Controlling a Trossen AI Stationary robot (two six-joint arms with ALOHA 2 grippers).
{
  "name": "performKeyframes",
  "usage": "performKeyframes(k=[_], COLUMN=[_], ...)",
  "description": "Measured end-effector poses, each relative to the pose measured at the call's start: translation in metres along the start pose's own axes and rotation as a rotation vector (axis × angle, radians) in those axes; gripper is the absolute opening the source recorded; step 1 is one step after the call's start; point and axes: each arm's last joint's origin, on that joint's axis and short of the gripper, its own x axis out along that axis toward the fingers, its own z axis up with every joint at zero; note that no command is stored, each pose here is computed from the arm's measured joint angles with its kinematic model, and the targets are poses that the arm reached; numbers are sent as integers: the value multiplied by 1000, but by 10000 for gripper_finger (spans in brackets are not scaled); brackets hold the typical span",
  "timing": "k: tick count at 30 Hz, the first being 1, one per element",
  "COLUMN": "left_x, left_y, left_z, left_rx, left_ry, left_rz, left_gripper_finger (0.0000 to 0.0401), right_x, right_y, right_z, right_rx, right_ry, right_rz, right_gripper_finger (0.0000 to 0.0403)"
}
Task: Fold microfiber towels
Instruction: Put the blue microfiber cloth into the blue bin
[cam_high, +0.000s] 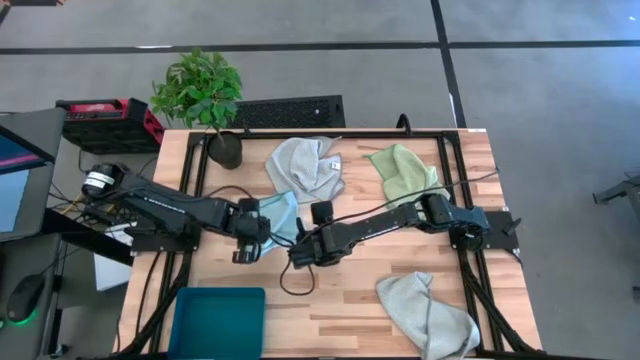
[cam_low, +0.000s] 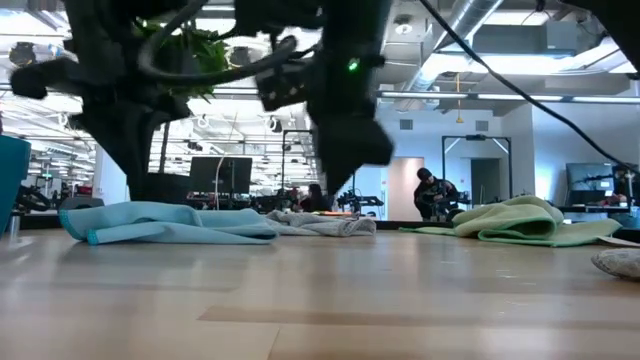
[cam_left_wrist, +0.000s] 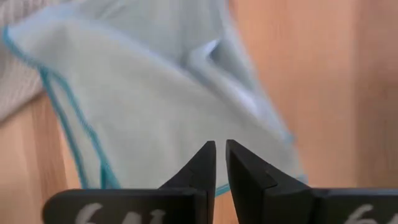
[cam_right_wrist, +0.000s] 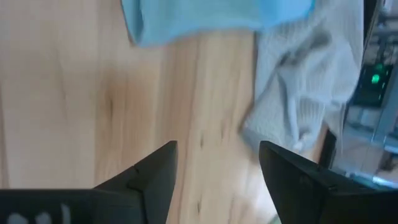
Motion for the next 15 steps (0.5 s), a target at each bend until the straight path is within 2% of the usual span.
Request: performKeyframes(k=[8,15], left_x=[-4,-5], left_y=[-18,-25], left_z=[-5,-5], left_rx=[1,-7], left_ry=[-2,-13], left_rz=[17,10], left_gripper_finger=[2,3], right_x=[-30,-73], right_y=[-24,-60], right_z=[-24,-49], right_rx=[63,145], right_ry=[63,14], right_rz=[-7,-5], right_gripper_finger=[249,249])
